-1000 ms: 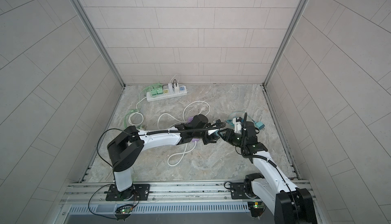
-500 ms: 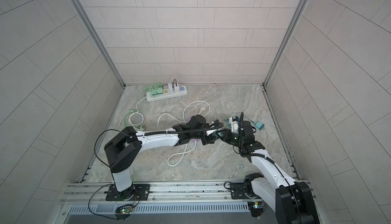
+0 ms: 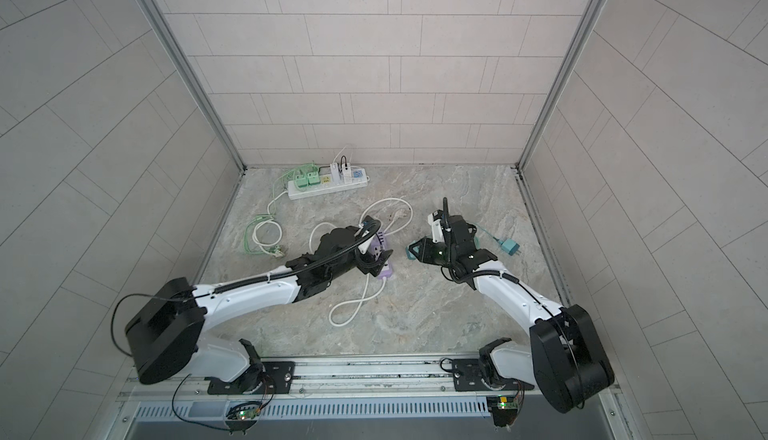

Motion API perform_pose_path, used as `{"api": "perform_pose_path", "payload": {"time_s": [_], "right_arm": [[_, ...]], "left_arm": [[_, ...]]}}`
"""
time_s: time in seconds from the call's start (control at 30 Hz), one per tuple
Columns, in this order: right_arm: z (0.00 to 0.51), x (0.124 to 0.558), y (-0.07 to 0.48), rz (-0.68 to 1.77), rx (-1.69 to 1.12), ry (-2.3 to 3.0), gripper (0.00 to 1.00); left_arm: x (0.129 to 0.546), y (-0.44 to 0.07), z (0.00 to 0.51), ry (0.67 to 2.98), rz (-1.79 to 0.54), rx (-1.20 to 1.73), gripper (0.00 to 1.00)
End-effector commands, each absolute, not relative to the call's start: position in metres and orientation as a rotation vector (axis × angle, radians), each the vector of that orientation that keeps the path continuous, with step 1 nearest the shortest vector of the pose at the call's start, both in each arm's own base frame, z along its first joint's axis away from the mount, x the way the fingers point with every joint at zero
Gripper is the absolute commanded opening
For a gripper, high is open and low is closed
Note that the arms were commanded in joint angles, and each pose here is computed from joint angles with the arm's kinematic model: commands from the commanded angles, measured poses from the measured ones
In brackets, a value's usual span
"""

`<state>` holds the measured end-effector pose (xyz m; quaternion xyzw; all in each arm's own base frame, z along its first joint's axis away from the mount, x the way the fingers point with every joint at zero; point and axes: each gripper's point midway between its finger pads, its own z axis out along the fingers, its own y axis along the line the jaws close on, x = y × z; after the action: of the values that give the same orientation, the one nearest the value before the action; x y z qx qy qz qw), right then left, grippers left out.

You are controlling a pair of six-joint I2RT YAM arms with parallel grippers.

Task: Insert the plug
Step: 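Regrasp the teal charger prongs-down with the right gripper and move it over the purple strip, then lower the teal charger with the right gripper toward the purple strip's socket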

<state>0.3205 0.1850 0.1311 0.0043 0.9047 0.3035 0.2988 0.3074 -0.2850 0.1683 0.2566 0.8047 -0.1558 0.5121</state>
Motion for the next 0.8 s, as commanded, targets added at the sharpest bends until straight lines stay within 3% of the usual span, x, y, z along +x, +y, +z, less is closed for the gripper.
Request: {"api": "perform_pose_path", "payload": {"time_s": [0.0, 0.37, 0.77], "right_arm": [[0.134, 0.335, 0.199, 0.665, -0.129, 2.388, 0.03], [0.115, 0.369, 0.246, 0.538, -0.299, 2.407, 0.03], [0.12, 0.39, 0.259, 0.483, -0.299, 2.375, 0.02]], "left_arm": [[0.311, -0.234, 0.159, 1.99, -0.202, 0.367, 1.0], [0.285, -0.179, 0.137, 2.038, -0.143, 0.169, 1.0], [0.274, -0.158, 0.128, 2.026, -0.119, 0.13, 1.0]]}}
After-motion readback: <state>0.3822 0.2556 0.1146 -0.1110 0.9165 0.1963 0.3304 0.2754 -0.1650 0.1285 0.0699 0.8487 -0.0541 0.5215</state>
